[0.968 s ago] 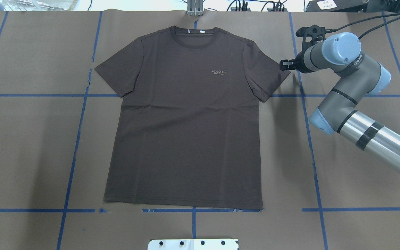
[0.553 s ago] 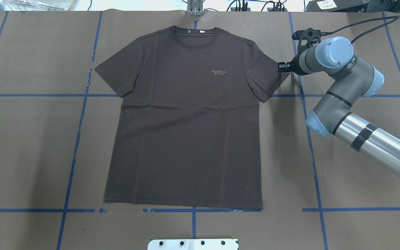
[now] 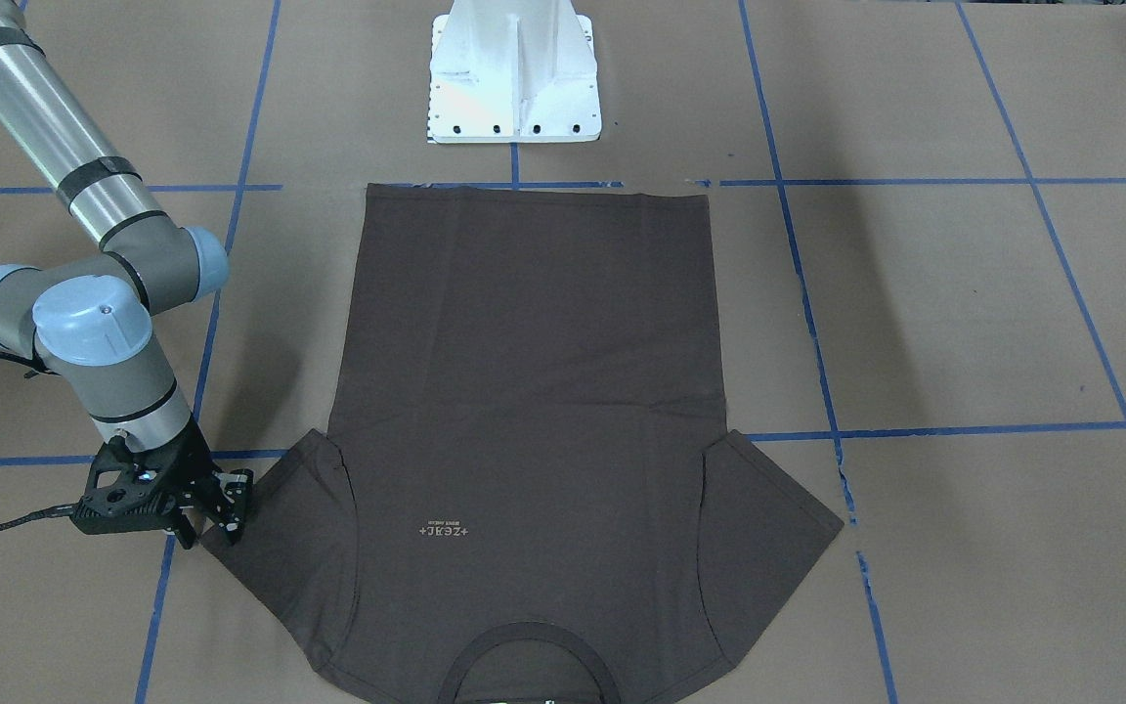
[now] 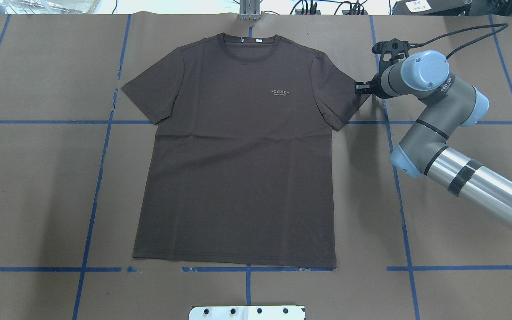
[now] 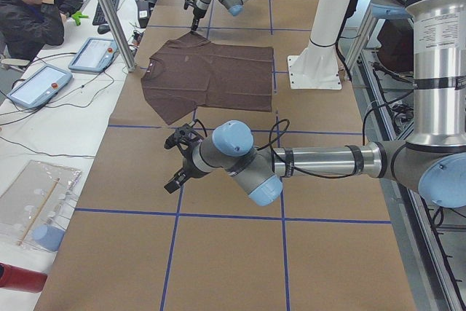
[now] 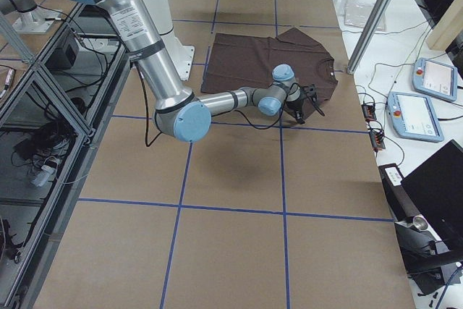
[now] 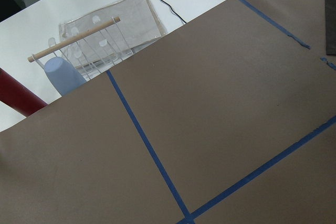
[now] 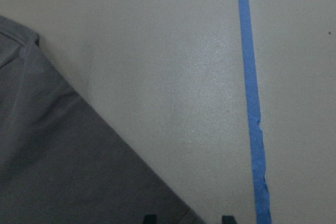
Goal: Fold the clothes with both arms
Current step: 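Fold the grasped sleeve inward across the shirt body with the right gripper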
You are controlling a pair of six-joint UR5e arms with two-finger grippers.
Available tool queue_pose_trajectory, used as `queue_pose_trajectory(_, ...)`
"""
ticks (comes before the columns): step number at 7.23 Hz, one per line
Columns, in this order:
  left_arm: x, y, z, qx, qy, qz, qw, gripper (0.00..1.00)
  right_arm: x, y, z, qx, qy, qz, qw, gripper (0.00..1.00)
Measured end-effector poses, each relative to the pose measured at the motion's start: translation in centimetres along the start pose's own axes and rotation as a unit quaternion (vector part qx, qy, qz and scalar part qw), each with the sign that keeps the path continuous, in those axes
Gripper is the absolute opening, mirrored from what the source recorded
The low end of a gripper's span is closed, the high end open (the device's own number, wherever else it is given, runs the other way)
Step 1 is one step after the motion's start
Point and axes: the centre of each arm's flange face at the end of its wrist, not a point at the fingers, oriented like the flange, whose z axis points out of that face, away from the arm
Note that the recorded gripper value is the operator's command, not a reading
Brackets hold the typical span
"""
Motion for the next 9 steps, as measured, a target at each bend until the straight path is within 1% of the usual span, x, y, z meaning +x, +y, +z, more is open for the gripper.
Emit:
queue_pose_trajectory(1, 0.0, 0.0, 0.0, 0.0, 0.0, 0.0, 1.0, 1.0, 0.0, 0.0, 0.0, 0.0, 0.0, 0.0, 1.0, 0.02)
queue_pose_trajectory(2, 0.0, 0.0, 0.0, 0.0, 0.0, 0.0, 1.0, 1.0, 0.0, 0.0, 0.0, 0.0, 0.001, 0.001, 1.0, 0.0)
queue_pose_trajectory(4, -0.1, 0.1, 0.1, -0.001, 0.0, -0.001, 1.0, 1.0, -0.2, -0.3, -0.3, 0.002, -0.002, 0.0, 1.0, 0.0)
queue_pose_trajectory(5, -0.1, 0.2, 0.1, -0.002, 0.0, -0.002, 1.0, 1.0, -0.9, -1.1, -0.9, 0.005, -0.003, 0.001, 1.0, 0.0)
queue_pose_trajectory(6, -0.2, 0.2, 0.2, -0.003, 0.0, -0.002, 1.0, 1.0, -2.5, -2.6, -1.9, 0.006, 0.004, 0.005, 1.0, 0.0)
queue_pose_trajectory(8, -0.2, 0.3, 0.2, -0.003, -0.001, -0.004, 1.0, 1.0, -9.1, -6.0, -4.5, 0.007, 0.051, 0.018, 0.9985, 0.0)
queue_pose_trajectory(9, -0.2, 0.3, 0.2, -0.003, -0.001, -0.004, 1.0, 1.0, -13.0, -6.2, -5.4, 0.013, 0.072, 0.033, 0.9968, 0.0)
